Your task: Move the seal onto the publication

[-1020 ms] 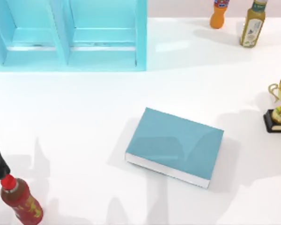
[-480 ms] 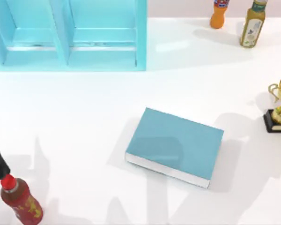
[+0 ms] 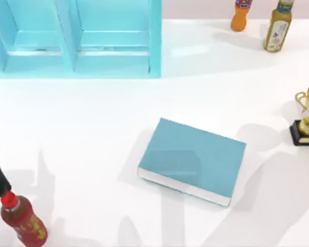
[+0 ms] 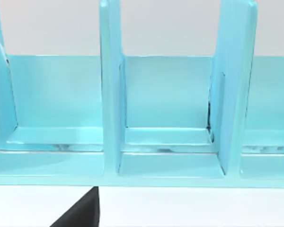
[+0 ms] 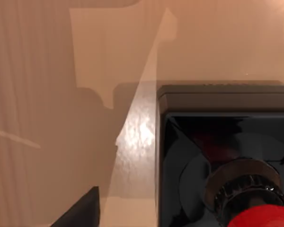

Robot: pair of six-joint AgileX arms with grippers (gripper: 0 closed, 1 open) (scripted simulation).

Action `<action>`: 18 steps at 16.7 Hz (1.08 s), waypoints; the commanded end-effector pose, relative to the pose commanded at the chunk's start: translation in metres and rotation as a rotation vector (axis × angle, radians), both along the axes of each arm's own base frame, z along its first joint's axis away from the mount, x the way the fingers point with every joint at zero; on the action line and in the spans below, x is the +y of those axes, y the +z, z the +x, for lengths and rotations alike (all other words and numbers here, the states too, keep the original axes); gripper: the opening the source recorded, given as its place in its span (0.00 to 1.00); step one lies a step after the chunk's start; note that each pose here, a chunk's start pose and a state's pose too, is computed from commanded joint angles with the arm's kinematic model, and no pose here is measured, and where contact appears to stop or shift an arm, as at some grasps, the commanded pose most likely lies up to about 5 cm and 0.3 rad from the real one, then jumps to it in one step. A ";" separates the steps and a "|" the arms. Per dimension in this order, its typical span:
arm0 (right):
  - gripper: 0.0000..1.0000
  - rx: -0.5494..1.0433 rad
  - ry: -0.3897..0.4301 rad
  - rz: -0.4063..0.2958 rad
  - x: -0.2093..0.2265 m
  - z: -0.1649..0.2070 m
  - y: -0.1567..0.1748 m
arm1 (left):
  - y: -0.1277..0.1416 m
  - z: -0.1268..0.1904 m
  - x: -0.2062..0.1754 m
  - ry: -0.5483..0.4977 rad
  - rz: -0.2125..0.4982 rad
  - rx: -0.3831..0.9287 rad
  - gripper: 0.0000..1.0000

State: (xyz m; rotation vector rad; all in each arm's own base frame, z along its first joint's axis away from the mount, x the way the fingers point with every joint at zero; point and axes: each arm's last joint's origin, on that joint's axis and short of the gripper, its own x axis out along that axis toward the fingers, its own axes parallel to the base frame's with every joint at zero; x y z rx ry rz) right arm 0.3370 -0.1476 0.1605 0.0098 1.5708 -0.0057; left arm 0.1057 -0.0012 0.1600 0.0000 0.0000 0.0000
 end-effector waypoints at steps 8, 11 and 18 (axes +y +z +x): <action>0.47 0.000 0.000 0.000 0.000 0.000 0.000 | 0.000 0.000 0.000 0.000 0.000 0.000 1.00; 0.25 0.000 0.000 0.000 0.000 0.000 0.000 | 0.000 0.000 0.000 0.000 0.000 0.000 1.00; 0.00 0.000 0.000 0.000 0.000 0.000 0.000 | 0.000 0.000 0.000 0.000 0.000 0.000 1.00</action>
